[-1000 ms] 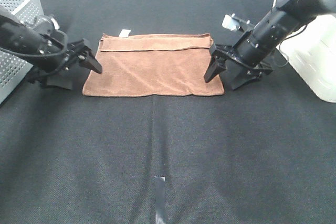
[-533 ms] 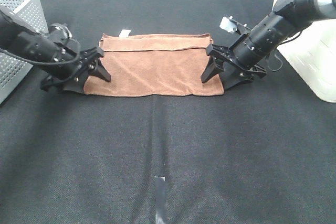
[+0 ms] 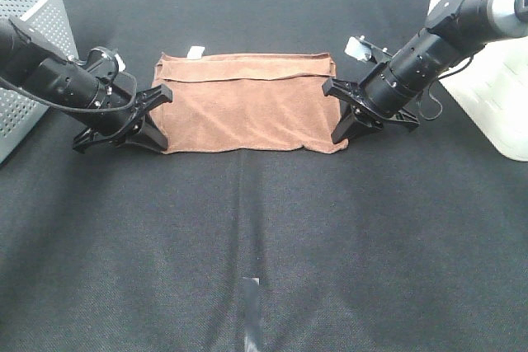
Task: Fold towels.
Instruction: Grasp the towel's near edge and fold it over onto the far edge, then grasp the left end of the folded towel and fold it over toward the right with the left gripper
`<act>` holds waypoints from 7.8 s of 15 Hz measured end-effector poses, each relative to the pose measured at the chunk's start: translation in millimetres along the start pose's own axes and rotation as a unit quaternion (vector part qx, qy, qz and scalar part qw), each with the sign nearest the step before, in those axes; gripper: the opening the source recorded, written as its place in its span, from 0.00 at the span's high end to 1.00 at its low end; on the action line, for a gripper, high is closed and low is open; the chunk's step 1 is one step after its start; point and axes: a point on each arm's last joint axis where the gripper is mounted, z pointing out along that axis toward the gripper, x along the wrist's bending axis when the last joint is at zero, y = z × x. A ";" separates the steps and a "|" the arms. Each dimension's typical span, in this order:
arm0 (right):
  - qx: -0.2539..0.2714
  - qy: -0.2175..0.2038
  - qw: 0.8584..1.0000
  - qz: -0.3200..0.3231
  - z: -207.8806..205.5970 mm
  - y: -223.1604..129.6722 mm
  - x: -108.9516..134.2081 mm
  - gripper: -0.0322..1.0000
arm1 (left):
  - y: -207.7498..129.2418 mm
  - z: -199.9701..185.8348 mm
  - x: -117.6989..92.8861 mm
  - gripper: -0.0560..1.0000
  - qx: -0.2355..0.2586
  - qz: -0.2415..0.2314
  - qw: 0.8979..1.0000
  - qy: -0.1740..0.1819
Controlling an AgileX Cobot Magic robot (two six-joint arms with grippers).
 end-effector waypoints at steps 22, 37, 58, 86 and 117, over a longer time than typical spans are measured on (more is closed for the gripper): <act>-0.035 -0.010 0.999 -0.036 -56.4 -27.1 31.9 0.97 | -13.4 -78.7 -30.9 0.92 -0.017 0.045 0.998 0.042; -0.086 -0.037 0.994 -0.059 -28.0 66.7 14.9 0.89 | 69.7 -27.7 -25.5 0.85 -0.114 0.048 0.991 0.041; -0.028 -0.072 0.996 -0.038 -27.9 56.5 8.3 0.22 | 69.9 -3.7 -8.1 0.20 -0.061 0.041 0.994 0.084; -0.040 -0.085 0.994 -0.051 -34.9 61.3 10.4 0.22 | 76.9 -7.4 -21.9 0.07 -0.110 0.004 0.992 0.056; -0.058 -0.086 0.993 -0.057 -65.2 60.2 28.5 0.22 | 91.5 -61.2 -42.8 0.90 -0.111 0.082 0.980 0.140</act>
